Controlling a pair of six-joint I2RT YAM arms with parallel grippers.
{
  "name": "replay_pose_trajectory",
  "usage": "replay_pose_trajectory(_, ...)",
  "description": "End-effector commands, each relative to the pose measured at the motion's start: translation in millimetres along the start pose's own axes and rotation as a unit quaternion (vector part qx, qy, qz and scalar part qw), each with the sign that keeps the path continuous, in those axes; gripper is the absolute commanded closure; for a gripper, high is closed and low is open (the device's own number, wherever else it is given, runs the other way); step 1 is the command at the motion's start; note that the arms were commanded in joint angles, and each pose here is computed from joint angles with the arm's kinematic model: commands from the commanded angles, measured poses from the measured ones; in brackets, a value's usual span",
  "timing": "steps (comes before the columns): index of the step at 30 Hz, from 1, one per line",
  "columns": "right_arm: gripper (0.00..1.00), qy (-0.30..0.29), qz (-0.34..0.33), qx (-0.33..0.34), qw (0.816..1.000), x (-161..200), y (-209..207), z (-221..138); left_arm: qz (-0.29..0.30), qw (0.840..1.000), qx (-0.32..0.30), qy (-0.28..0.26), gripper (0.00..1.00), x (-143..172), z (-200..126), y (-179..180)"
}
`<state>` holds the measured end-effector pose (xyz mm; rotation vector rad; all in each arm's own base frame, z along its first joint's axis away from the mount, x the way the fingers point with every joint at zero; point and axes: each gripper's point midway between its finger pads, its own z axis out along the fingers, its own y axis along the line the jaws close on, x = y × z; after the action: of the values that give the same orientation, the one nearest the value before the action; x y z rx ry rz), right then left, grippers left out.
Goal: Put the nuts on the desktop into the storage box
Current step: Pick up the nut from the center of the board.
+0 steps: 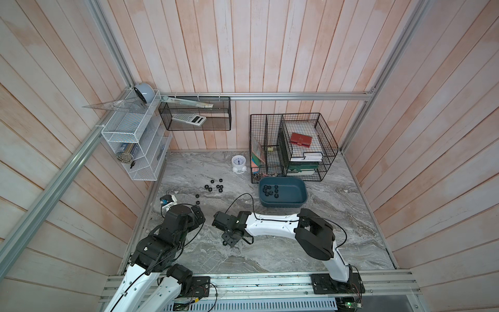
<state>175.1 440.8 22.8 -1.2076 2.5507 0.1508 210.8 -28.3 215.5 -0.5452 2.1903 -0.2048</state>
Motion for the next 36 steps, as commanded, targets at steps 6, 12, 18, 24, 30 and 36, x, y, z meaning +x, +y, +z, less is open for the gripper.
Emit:
replay_pose_trajectory(6, 0.60, 0.009, 0.009, 0.003, 1.000, 4.9, -0.2, 2.3, 0.003, 1.000, 0.024, 0.009, 0.00, 5.6, -0.1, -5.4)
replay_pose_trajectory(12, 0.67, 0.006, 0.020, 0.001, 1.000, 4.1, -5.2, 5.4, 0.005, 0.999, 0.034, 0.015, 0.00, 6.7, 0.4, -10.2)
replay_pose_trajectory(18, 0.80, -0.006, 0.038, 0.010, 0.999, 1.8, -17.7, -1.2, 0.013, 0.998, 0.051, 0.020, 0.00, 6.3, 0.5, -18.5)
replay_pose_trajectory(24, 0.79, -0.025, 0.066, 0.029, 0.997, -1.8, -44.6, -21.0, 0.014, 0.997, 0.077, 0.029, 0.00, 5.4, 5.1, -34.0)
replay_pose_trajectory(30, 0.79, -0.046, 0.108, 0.046, 0.992, -2.1, -86.4, -48.5, 0.015, 0.994, 0.099, 0.038, 0.00, 2.4, 12.4, -52.2)
replay_pose_trajectory(36, 0.78, -0.065, 0.147, 0.088, 0.983, 2.2, -137.9, -76.5, 0.013, 0.989, 0.134, 0.057, 0.00, 1.6, 24.8, -79.2)
